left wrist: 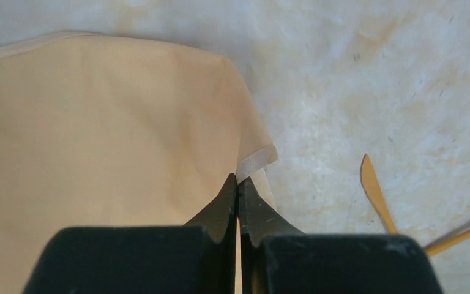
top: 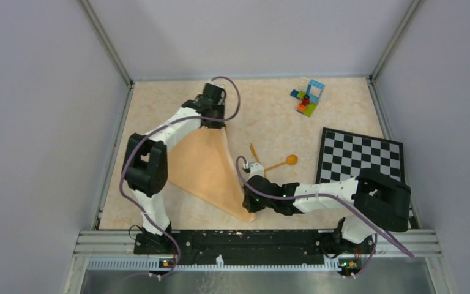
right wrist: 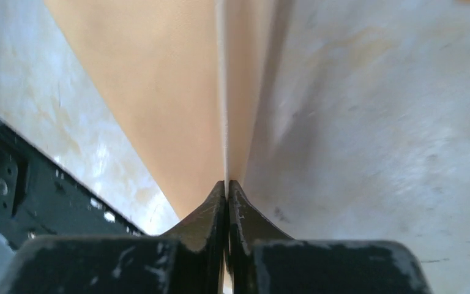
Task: Fold the napkin into a case and place the utensils inside
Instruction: Smooth out the crumpled napkin at the center of the board.
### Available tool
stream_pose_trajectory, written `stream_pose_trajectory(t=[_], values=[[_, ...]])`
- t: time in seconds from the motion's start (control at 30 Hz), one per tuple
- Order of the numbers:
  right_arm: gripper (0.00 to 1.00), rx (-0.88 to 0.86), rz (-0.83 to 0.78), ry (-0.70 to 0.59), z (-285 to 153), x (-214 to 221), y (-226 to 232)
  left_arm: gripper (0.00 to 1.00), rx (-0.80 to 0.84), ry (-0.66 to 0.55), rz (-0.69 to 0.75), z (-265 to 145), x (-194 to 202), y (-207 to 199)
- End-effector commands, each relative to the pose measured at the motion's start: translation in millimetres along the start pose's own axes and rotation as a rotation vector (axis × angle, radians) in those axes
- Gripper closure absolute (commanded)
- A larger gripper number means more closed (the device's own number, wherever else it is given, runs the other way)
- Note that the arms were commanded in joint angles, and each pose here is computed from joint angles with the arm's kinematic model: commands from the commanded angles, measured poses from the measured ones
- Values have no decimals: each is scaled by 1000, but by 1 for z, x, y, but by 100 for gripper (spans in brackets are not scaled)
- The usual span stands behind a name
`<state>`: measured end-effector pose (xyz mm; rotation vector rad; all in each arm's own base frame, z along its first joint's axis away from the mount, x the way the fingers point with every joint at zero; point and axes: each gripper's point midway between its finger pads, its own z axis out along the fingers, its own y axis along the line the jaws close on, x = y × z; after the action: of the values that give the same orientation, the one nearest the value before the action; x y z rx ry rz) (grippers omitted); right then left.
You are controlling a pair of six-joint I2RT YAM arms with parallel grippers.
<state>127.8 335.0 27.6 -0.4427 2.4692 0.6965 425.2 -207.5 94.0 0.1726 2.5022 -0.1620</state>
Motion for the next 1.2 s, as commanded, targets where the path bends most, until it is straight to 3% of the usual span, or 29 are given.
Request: stream_pose_trajectory(t=[0.0,0.2,0.37,0.5,0.63,0.83,0.93,1.07,1.17], values=[[100,8,7,-169,3,-82,-7,100,172,-273,-194,-59,-88,55],[100,161,-142,-452,-26,-274,-44,100,228,-601,-231,-139,-188,124],[100,229,-288,-709,-119,-428,-23,100,290,-942,-152,-249,-279,142],[100,152,-379,-820,-169,-470,15,100,219,-1203,-91,-341,-312,152],[100,24,-420,-775,-164,-454,37,100,98,-1304,-103,-380,-303,175],[100,-104,-471,-558,-109,-362,62,100,-53,-1238,-133,-369,-232,201],[100,-198,-511,-439,-85,-291,89,100,-216,-1202,-266,-374,-165,219],[100,-345,-455,-244,-50,-200,107,100,-587,-961,-651,-320,-21,276],[100,-500,-347,-102,-32,-137,128,83,-794,-828,-814,-288,73,295]])
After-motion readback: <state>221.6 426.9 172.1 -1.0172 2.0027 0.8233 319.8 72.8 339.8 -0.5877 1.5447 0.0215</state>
